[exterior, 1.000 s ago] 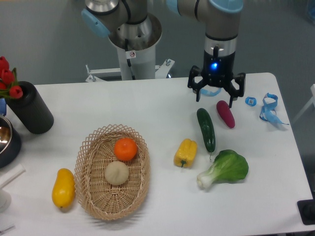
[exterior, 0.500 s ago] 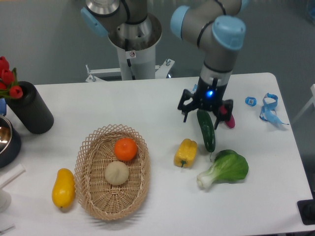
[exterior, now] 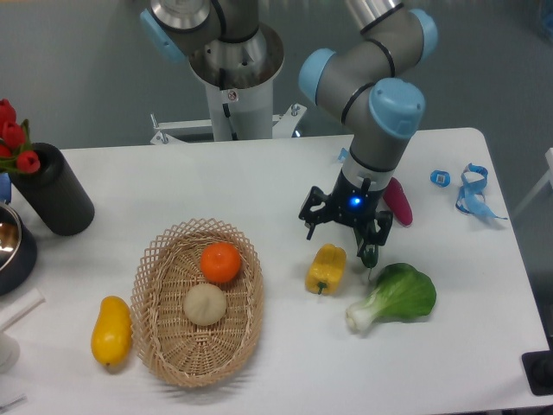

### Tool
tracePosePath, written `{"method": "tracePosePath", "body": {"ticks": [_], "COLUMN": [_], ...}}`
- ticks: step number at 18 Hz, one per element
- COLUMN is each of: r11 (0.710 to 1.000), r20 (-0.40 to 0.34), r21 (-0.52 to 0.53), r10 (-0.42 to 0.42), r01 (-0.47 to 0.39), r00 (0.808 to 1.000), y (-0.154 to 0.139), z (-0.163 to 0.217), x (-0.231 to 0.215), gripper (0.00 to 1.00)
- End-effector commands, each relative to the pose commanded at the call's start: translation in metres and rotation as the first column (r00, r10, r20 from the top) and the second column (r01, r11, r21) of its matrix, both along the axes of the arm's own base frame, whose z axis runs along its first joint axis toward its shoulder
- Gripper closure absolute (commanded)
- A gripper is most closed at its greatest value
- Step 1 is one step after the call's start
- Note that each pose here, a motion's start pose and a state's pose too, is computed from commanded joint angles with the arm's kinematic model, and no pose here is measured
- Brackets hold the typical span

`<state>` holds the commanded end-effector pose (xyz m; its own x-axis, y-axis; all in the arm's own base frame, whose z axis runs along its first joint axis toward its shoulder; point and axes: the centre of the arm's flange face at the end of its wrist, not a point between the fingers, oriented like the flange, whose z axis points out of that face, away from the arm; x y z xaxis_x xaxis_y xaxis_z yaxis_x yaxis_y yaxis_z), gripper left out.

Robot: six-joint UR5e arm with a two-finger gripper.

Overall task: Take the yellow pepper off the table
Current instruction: 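Move the open gripper down and over toward the yellow bell pepper, then lower the gripper around the yellow pepper and close on it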

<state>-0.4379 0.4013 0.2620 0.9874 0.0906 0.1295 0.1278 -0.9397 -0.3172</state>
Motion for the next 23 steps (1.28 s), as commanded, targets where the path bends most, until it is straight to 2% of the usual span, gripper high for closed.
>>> {"method": "tracePosePath", "body": {"ticks": [8,23], "r11": [1.0,0.997], "r20": [0.021,0.007], "r21": [-0.014,-0.064], "r10": [-0.007,-0.044], "r01": [0.008,0.045], "r00": [1.0,0.999], "y": [0.005,0.014], "z": [-0.024,-0.045], "x": [0.0,0.006], "gripper": [0.0,0.0]}}
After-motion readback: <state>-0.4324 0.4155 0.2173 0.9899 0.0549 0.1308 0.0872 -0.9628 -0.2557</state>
